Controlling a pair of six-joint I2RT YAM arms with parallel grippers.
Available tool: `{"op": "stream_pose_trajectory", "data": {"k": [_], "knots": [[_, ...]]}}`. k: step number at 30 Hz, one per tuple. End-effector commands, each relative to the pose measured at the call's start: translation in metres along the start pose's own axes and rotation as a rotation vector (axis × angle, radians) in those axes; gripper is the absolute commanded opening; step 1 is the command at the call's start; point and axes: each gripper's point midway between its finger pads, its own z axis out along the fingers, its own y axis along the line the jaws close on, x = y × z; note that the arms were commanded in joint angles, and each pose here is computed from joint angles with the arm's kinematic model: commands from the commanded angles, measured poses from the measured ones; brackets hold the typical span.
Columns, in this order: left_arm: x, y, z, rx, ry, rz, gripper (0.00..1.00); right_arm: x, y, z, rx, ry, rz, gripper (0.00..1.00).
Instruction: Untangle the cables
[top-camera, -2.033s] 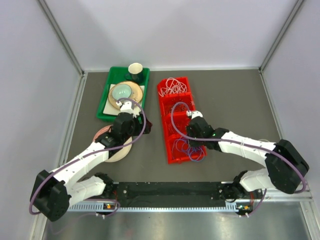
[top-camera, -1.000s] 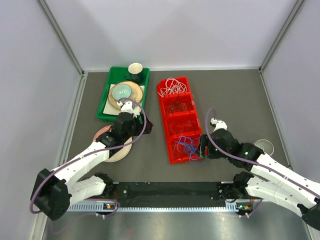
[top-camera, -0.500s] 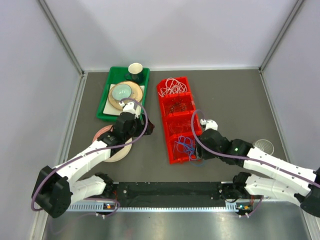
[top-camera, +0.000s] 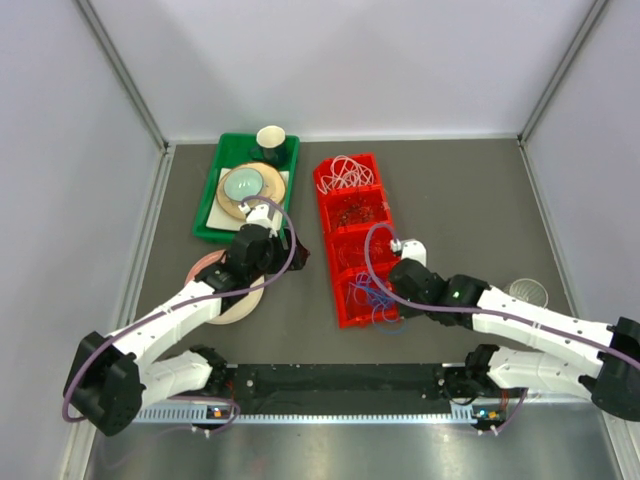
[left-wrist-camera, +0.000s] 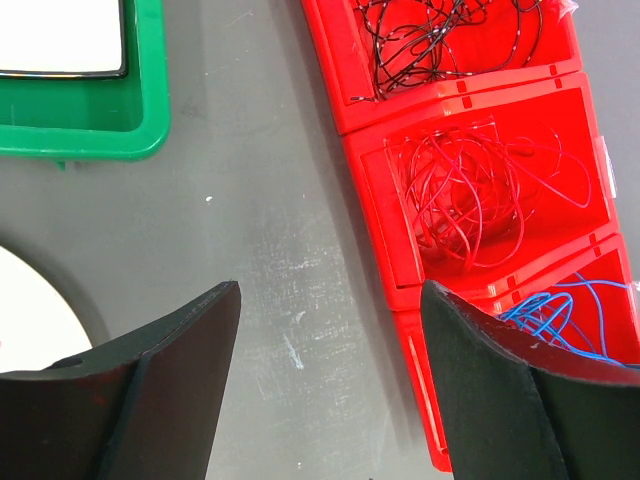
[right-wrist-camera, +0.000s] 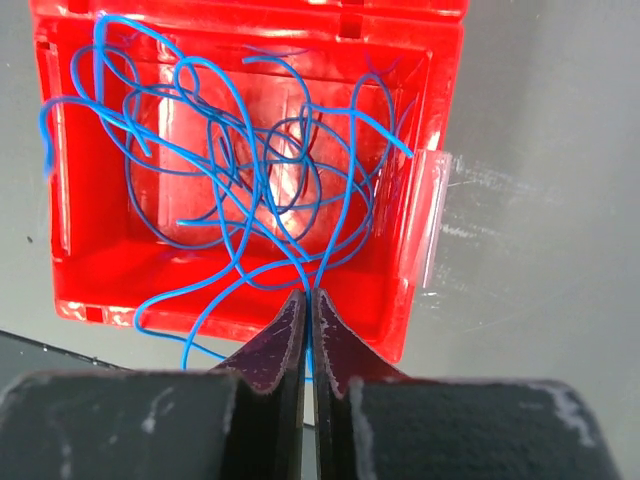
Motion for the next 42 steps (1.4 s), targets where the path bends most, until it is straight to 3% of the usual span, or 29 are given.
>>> {"op": "stream_pose_trajectory", "data": {"k": [1,8,15,22,32,35,36,38,39,42], "knots": [[-0.012,-0.006,-0.002,0.028,-0.044,0.005,0.78,-0.047,0.020,-0.024,-0.070,-0.140,-0.010,0.00],[-0.014,-0.004,-0.005,0.018,-0.053,0.005,0.78,-0.081,0.033,-0.022,-0.047,-0.194,-0.088,0.00],[-0.013,-0.005,-0.005,0.025,-0.048,0.005,0.78,-0.099,0.039,0.018,0.024,-0.229,-0.137,0.00],[-0.016,-0.002,-0.011,0.011,-0.063,0.012,0.78,-0.062,0.008,0.064,0.159,-0.204,-0.131,0.00],[-0.016,0.000,-0.009,0.001,-0.067,0.012,0.79,-0.057,0.006,0.040,0.102,-0.205,-0.118,0.00],[-0.018,-0.002,-0.008,0.005,-0.070,0.013,0.79,-0.079,0.012,0.016,0.076,-0.258,-0.108,0.25],[-0.017,-0.001,-0.007,0.002,-0.067,0.015,0.79,-0.089,0.015,0.007,0.065,-0.283,-0.104,0.42],[-0.018,-0.002,-0.007,0.002,-0.063,0.018,0.79,-0.103,0.013,-0.009,0.065,-0.336,-0.082,0.58],[-0.020,-0.003,-0.007,0.003,-0.068,0.019,0.79,-0.110,0.013,-0.015,0.069,-0.356,-0.072,0.75],[-0.021,-0.001,-0.008,-0.004,-0.076,0.019,0.79,-0.123,0.005,-0.022,0.120,-0.374,-0.043,0.87]]}}
